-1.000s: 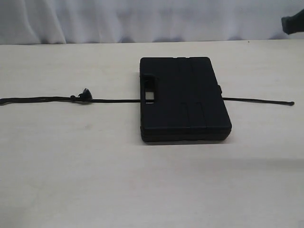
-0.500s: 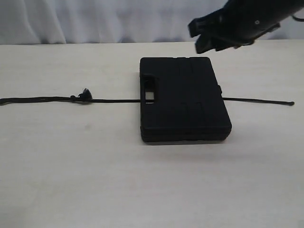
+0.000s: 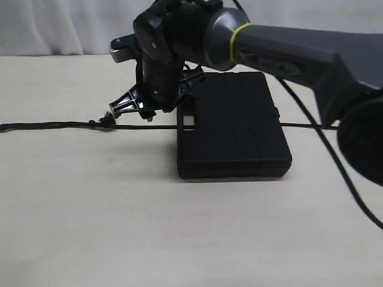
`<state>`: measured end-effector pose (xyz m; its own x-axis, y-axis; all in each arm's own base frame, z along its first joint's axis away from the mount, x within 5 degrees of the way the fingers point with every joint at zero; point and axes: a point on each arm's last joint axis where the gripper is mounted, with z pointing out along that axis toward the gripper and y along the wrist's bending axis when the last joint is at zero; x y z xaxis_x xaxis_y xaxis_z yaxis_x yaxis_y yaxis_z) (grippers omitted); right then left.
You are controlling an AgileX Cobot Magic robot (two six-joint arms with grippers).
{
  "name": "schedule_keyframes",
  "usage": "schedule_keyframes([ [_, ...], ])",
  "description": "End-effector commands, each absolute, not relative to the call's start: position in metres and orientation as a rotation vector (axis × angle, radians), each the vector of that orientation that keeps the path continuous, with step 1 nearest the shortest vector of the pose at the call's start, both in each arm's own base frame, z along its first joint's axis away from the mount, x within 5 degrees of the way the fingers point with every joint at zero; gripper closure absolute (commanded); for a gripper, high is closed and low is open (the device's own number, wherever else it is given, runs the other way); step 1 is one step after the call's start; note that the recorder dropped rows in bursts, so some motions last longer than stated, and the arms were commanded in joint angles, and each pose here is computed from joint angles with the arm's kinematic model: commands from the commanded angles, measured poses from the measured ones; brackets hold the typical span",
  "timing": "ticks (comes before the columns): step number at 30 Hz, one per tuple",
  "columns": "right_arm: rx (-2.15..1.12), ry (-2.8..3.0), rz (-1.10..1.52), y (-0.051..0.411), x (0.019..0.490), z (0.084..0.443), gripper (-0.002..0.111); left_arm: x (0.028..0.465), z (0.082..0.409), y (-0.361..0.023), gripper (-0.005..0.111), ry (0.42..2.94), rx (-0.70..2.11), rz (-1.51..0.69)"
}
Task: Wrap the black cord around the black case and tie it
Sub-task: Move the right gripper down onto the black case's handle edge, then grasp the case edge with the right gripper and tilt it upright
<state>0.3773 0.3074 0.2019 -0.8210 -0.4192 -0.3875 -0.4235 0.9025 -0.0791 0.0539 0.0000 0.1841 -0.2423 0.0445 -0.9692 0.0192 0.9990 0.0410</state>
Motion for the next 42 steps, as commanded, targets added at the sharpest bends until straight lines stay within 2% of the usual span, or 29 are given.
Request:
schedule_keyframes([
  [1, -0.573, 2.65, -0.063, 0.31, 0.392, 0.188, 0.064, 0.054, 0.184, 0.0, 0.107, 1.806, 0.042, 0.025],
  [8, -0.489, 2.609, -0.209, 0.304, 0.409, 0.174, 0.063, 0.054, 0.184, 0.0, 0.107, 1.806, 0.042, 0.025],
  [19, -0.404, 2.69, -0.196, 0.29, 0.418, 0.161, 0.063, 0.054, 0.184, 0.0, 0.107, 1.806, 0.042, 0.025],
  [38, -0.391, 2.711, -0.196, 0.293, 0.42, 0.136, 0.064, 0.054, 0.184, 0.0, 0.107, 1.806, 0.042, 0.025],
  [42, -0.391, 2.71, -0.195, 0.293, 0.42, 0.136, 0.068, 0.054, 0.184, 0.0, 0.107, 1.806, 0.042, 0.025],
])
